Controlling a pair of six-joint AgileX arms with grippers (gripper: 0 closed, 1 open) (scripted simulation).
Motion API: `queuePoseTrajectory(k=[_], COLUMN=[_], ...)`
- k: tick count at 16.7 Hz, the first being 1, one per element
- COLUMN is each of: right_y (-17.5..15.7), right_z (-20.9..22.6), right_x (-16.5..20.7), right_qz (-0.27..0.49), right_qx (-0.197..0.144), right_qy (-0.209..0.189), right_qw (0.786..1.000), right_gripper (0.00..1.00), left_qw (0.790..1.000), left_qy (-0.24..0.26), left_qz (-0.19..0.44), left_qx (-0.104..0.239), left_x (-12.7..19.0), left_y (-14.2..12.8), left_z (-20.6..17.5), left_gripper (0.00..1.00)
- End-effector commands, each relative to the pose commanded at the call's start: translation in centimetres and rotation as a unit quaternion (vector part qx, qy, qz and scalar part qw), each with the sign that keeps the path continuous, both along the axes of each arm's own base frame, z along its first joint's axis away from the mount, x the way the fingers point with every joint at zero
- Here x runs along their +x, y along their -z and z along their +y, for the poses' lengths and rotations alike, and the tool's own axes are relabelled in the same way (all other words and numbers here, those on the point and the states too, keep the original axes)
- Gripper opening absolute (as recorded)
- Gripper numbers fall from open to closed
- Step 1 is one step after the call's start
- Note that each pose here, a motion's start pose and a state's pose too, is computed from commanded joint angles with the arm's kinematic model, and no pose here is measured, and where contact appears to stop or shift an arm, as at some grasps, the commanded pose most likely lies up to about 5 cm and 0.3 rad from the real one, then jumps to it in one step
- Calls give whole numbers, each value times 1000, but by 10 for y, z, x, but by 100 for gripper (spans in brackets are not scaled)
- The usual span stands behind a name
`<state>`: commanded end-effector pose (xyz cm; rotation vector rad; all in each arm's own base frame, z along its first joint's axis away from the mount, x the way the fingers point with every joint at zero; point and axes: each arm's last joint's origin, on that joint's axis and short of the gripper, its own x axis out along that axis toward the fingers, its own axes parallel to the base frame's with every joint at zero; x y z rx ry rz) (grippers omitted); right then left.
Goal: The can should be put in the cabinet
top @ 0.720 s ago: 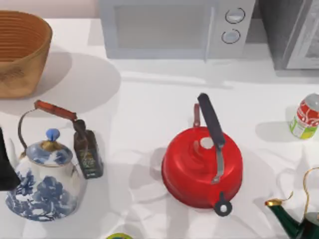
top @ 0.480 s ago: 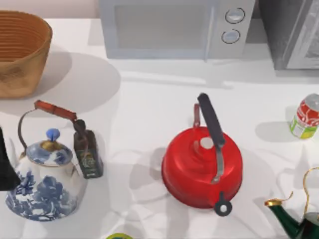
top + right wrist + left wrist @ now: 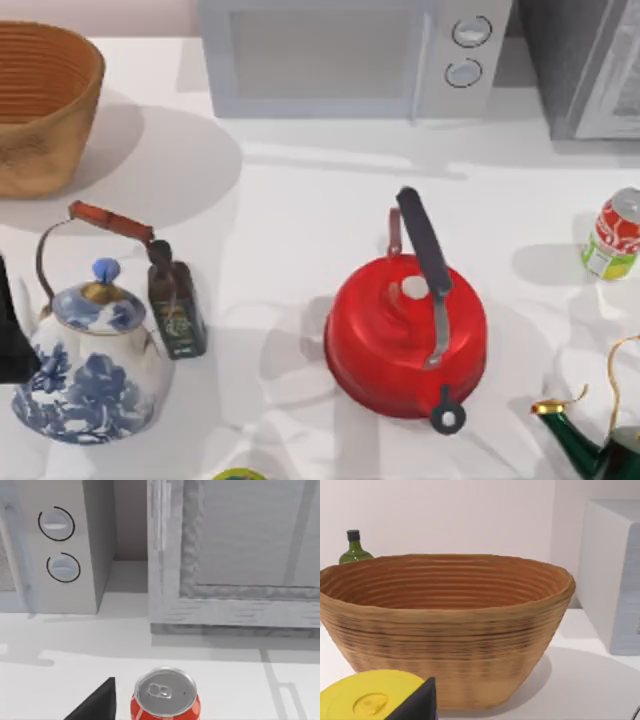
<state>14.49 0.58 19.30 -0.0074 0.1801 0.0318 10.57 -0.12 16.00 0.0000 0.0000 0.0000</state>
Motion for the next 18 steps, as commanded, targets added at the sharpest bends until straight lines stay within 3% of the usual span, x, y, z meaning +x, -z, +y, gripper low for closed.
queuePoseTrajectory(k=[5,10,14,18], right_y=[-2,36,64,66], right_z=[15,29,35,35], right_x=[58,105,113,113], right_qz=[85,190,250,254], right_qx=[6,7,-1,-2], right_qy=[-14,7,21,21], right_qw=[996,982,968,967], right_gripper=[100,100,100,100], left_qw=[1000,1000,1000,1000], left_qy=[0,0,0,0], left_qz=[0,0,0,0], left_qx=[0,0,0,0], left_x=[0,0,0,0], left_y=[0,0,0,0], left_z=[0,0,0,0], left_gripper=[100,100,100,100])
